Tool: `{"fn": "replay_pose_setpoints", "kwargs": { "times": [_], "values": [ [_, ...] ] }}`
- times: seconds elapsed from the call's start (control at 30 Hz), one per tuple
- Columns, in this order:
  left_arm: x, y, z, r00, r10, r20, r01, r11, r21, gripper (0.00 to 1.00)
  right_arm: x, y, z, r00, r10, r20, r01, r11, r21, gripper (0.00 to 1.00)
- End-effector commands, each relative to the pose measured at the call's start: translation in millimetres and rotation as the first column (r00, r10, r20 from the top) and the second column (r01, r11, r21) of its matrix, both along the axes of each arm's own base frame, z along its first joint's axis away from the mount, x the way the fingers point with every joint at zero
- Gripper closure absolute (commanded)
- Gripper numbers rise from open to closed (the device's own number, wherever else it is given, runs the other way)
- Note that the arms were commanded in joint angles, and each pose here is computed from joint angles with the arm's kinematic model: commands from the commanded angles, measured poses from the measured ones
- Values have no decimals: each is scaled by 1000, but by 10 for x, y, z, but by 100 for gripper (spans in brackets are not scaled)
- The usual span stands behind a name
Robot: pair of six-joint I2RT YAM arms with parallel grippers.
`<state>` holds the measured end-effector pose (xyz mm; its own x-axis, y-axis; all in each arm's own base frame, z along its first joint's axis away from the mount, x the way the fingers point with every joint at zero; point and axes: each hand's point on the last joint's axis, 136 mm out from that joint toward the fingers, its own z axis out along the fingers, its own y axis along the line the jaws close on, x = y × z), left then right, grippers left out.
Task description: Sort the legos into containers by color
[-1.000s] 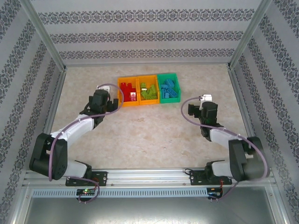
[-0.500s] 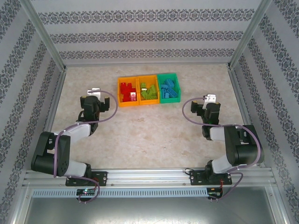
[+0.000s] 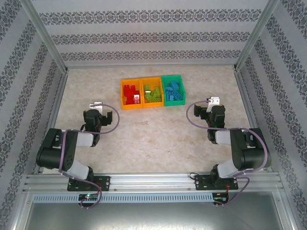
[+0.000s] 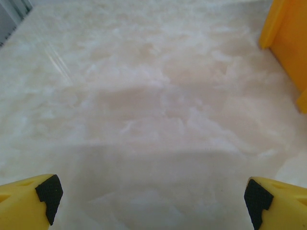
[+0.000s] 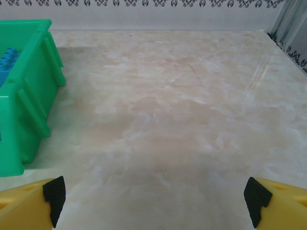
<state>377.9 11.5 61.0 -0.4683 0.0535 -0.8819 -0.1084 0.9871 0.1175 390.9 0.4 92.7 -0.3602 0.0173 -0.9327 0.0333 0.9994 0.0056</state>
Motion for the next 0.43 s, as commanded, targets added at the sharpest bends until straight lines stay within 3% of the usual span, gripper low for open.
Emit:
{"fn": "replay_pose_setpoints", "kwargs": {
  "times": [0.0,0.4],
  "values": [
    [175,-8,227,995,-16,98,20,999,-45,1,64,35,127,999,23,44,-23,1000,2,2],
    [198,-4,229,995,-29,94,35,997,-64,1,63,11,127,999,7,45,-7,1000,0,2]
  ]
}}
